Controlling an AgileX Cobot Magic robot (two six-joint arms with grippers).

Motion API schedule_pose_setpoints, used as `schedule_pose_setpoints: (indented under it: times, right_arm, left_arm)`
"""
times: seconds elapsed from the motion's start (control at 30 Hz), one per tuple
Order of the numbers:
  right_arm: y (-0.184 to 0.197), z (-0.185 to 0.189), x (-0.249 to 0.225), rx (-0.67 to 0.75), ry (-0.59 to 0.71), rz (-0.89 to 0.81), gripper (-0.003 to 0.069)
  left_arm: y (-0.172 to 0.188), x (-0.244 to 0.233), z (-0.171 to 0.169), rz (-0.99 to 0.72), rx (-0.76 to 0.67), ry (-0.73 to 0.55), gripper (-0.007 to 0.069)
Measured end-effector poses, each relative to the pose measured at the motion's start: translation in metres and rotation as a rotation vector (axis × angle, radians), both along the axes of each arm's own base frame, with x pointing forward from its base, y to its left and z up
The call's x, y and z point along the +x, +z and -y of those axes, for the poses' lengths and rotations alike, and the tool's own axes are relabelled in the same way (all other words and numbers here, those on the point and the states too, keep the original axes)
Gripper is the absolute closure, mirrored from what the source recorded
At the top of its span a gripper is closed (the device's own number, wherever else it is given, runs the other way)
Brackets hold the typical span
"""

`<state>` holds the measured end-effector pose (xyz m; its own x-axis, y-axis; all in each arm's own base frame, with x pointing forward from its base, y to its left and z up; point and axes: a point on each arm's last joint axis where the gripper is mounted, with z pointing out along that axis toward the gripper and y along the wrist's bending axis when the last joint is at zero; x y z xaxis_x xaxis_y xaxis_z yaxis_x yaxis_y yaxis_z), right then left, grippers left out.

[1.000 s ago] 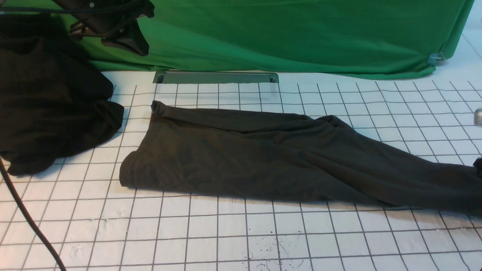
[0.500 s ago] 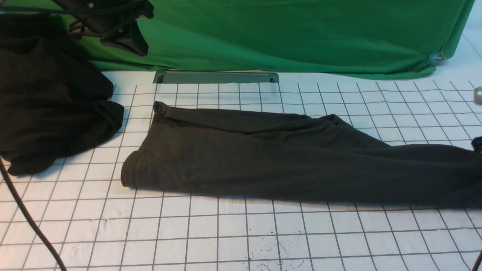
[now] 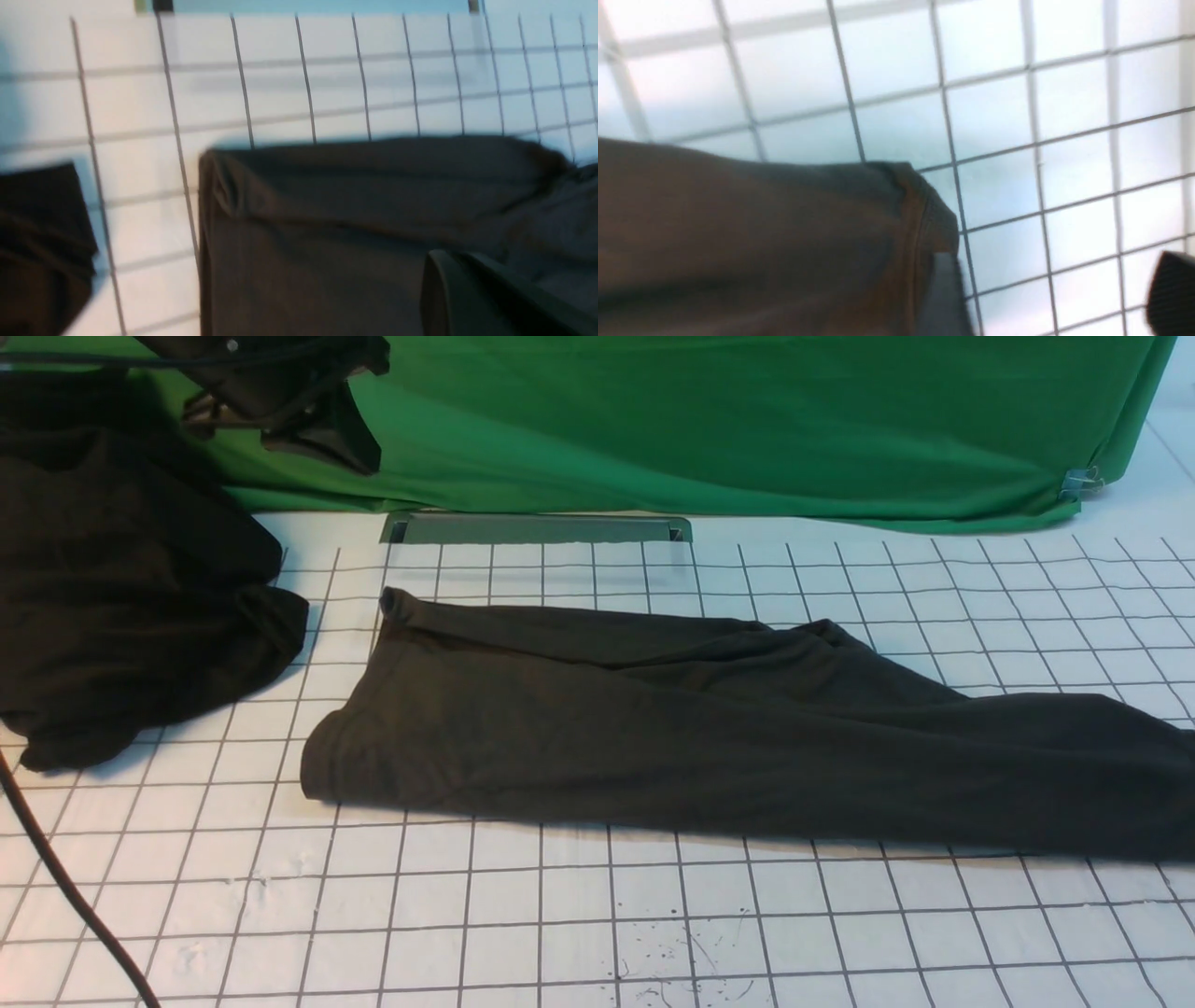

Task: Fold a long-sleeved shirt over a white checkered tablecloth.
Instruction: 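Pull the folded dark garment lengthwise by its ends to straighten it flat on the table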

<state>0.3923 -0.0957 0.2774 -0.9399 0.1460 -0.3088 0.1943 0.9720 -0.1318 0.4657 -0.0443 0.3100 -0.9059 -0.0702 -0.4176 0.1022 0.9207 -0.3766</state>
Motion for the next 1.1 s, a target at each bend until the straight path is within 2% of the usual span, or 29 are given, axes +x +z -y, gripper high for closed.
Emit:
schedule_pose_setpoints:
  times: [0.03,0.1,0.13,0.2,0.23,0.33,0.5,0.7,0.8,0.9,1.0,1.07,1.1]
  right_arm:
    - [0.01,-0.002,-0.001,0.021,0.0,0.02,0.0307]
    - [0.015,-0.005,-0.001,0.039,0.015,0.034,0.0393]
    - [0.018,-0.007,-0.001,0.059,0.036,0.038,0.0529]
    - [0.015,-0.008,0.0,0.079,0.039,0.027,0.0609]
    - [0.014,-0.009,0.0,0.084,0.042,0.022,0.0627]
    - [0.012,-0.009,0.001,0.09,0.048,0.014,0.065]
    - [0.011,-0.01,0.001,0.096,0.052,0.012,0.0651]
    - [0.011,-0.01,0.001,0.099,0.052,0.012,0.0644]
    - [0.011,-0.01,0.001,0.099,0.052,0.013,0.064]
    - [0.011,-0.01,0.001,0.099,0.054,0.012,0.0628]
    - [0.01,-0.01,0.001,0.098,0.058,0.011,0.0617]
    - [0.01,-0.01,0.001,0.098,0.063,0.008,0.0605]
    - [0.01,-0.01,0.001,0.099,0.063,0.008,0.0604]
  left_arm:
    - [-0.014,-0.002,0.005,-0.047,0.009,-0.015,0.062]
    - [-0.028,-0.005,0.009,-0.091,0.022,-0.033,0.062]
    - [-0.055,-0.01,0.015,-0.173,0.049,-0.06,0.0618]
    - [-0.076,-0.013,0.018,-0.242,0.067,-0.078,0.0615]
    - [-0.085,-0.013,0.019,-0.266,0.072,-0.081,0.0612]
    - [-0.106,-0.007,0.019,-0.293,0.073,-0.075,0.061]
    - [-0.135,0.013,0.019,-0.198,0.073,-0.009,0.061]
    - [-0.146,0.043,0.014,0.074,0.075,0.127,0.061]
    - [-0.141,0.05,0.011,0.146,0.045,0.207,0.061]
    - [-0.118,0.058,0.008,0.189,-0.025,0.272,0.061]
    - [-0.081,0.057,0.007,0.204,-0.051,0.222,0.0608]
    - [-0.046,0.05,0.011,0.198,-0.051,0.132,0.0608]
    - [-0.046,0.049,0.012,0.185,-0.051,0.125,0.0608]
